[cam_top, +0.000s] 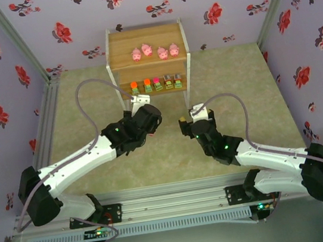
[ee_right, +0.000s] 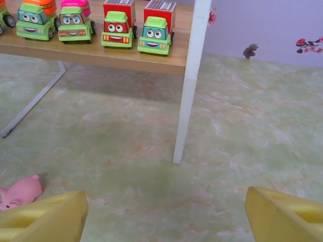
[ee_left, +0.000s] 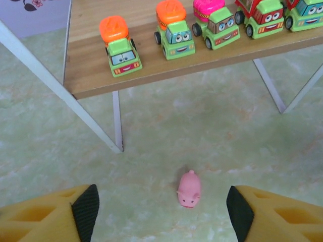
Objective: Place and organize the plastic toys onto the shelf
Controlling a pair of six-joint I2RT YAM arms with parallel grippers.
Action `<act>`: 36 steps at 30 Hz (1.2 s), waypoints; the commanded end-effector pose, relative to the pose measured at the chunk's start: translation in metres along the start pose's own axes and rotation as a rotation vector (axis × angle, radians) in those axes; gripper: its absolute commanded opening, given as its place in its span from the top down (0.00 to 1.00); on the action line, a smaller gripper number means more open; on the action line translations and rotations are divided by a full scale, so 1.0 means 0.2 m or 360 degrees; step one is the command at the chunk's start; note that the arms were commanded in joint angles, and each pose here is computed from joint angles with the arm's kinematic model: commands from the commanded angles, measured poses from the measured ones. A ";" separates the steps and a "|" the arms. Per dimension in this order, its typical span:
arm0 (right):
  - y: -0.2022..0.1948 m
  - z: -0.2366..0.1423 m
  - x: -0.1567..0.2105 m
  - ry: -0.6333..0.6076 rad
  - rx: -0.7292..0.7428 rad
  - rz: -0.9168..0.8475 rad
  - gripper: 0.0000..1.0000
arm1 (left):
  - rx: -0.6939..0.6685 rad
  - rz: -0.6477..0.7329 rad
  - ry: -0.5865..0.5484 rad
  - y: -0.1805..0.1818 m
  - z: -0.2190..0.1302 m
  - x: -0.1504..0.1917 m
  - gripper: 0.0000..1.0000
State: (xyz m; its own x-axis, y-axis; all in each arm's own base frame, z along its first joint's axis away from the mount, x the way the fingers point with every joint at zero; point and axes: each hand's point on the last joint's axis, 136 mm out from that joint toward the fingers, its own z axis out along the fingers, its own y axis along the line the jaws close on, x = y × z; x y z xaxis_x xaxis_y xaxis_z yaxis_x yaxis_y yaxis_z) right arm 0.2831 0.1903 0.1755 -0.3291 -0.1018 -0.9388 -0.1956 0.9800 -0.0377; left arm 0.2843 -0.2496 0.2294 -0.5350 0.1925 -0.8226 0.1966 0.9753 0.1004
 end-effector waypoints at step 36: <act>-0.04 0.04 -0.02 0.0044 0.0016 0.0135 0.24 | 0.0065 -0.0313 0.0379 -0.11 0.53 0.53 0.25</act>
State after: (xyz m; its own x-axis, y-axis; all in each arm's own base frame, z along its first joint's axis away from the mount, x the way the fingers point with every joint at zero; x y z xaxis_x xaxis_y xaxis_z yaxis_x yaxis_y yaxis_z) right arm 0.2886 0.1823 0.1675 -0.3755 -0.0661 -0.9245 -0.1745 0.9847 0.0004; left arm 0.3057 -0.2599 0.0881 -0.7455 0.0163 -0.6663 0.0892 0.9931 -0.0756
